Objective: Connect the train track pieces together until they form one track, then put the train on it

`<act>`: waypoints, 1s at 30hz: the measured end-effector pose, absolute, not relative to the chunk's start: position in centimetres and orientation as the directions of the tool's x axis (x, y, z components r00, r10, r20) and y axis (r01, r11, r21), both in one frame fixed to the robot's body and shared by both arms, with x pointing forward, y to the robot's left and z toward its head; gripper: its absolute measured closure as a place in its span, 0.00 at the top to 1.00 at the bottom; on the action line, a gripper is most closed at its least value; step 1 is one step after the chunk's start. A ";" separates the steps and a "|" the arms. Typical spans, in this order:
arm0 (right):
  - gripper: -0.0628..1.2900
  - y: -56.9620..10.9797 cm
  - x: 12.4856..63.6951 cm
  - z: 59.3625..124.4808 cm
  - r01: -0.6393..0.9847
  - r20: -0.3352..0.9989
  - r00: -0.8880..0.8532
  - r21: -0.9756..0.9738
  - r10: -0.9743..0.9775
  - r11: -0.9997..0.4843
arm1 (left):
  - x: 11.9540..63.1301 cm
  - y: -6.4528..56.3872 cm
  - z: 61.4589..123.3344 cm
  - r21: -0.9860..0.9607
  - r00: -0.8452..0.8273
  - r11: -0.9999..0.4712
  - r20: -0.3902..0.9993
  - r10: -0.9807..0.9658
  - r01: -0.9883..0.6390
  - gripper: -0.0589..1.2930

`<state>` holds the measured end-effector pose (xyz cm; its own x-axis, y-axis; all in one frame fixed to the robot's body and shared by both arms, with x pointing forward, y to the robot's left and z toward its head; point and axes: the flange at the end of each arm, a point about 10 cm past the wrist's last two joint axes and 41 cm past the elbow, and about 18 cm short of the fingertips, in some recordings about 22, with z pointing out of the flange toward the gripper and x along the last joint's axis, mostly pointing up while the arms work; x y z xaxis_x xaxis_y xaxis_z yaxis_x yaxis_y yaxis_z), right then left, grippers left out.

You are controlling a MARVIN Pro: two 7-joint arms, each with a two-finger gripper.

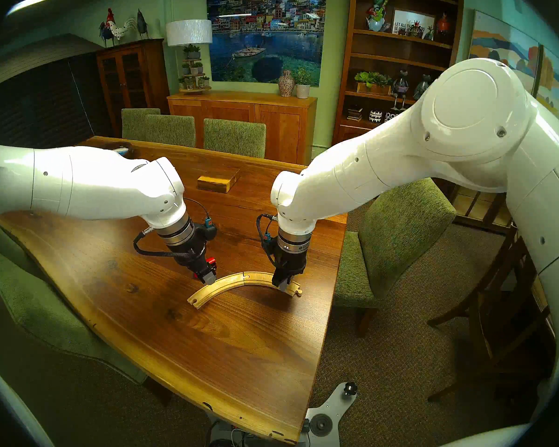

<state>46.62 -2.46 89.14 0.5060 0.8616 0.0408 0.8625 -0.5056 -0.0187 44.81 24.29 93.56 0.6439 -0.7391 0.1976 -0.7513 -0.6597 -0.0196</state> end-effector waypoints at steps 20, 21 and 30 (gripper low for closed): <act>0.16 -2.5 46.6 89.1 0.863 0.041 0.506 -0.019 0.862 -0.506 | 45.8 24.2 93.6 -0.024 0.642 -0.660 0.204 -0.739 -0.751 0.95; 0.16 -2.5 46.6 89.1 0.863 0.041 0.506 -0.019 0.862 -0.506 | 45.8 24.2 93.6 -0.024 0.642 -0.659 0.203 -0.739 -0.752 0.95; 0.16 -2.5 46.6 89.1 0.862 0.041 0.506 -0.019 0.861 -0.506 | 45.9 24.2 93.6 -0.023 0.640 -0.657 0.203 -0.741 -0.753 0.95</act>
